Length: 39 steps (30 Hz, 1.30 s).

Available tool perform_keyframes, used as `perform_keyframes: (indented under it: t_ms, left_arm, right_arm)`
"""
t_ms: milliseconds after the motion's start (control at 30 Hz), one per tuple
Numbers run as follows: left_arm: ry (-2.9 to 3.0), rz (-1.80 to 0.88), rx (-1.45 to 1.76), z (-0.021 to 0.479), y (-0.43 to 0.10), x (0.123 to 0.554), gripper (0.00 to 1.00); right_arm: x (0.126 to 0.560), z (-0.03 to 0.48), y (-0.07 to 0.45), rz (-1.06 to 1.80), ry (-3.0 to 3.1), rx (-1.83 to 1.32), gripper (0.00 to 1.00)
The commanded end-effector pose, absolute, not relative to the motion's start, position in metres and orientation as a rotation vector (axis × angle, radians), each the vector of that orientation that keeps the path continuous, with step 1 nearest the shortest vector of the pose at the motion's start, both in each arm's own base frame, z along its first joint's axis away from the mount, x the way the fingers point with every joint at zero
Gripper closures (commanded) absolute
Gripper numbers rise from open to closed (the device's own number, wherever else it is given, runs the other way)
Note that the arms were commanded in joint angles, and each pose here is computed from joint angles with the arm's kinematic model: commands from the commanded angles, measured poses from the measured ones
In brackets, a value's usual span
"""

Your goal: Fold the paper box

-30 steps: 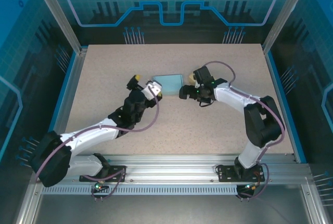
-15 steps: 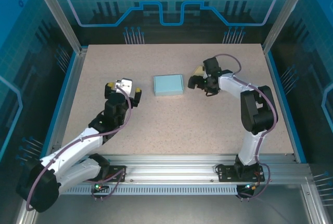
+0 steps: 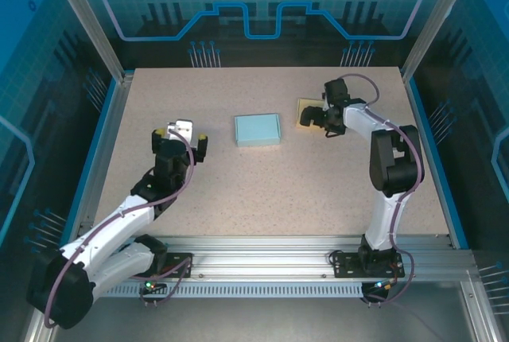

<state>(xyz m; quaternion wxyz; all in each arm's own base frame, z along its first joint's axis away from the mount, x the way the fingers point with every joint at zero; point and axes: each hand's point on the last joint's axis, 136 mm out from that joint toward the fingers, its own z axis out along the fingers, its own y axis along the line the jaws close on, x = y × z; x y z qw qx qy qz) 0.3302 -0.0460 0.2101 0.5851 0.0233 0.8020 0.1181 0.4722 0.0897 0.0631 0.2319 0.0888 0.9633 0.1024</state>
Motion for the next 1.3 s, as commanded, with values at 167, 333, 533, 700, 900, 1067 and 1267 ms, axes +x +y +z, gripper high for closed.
perform_keyframes:
  t_ms: [167,333,533,700,900,1067,1267]
  left_arm:
    - [1.922,0.281,-0.166,0.202,-0.002,0.316,0.01]
    - [1.935,0.236,-0.262,0.188,0.015,0.31,0.01]
    - [1.916,0.173,-0.271,0.165,0.021,0.311,0.01]
    - [1.88,0.149,-0.212,0.152,0.018,0.312,0.01]
    - [1.826,0.097,-0.07,0.145,0.001,0.324,0.01]
    - [1.785,0.066,-0.034,0.144,-0.006,0.343,0.01]
    - [1.775,-0.001,0.018,0.129,-0.021,0.366,0.01]
  right_arm:
    - [0.447,0.1,0.054,0.127,2.58,0.201,0.0]
    - [0.42,0.128,0.026,-0.053,2.451,0.173,0.0]
    - [0.401,0.152,0.016,-0.103,2.215,0.062,0.0]
    - [0.392,0.155,0.012,-0.147,2.098,-0.004,0.0]
    - [0.381,0.154,0.017,-0.144,1.967,-0.086,0.0]
    - [0.371,0.155,0.009,-0.192,1.942,-0.082,0.0]
    - [0.364,0.157,0.008,-0.163,1.904,-0.07,0.0]
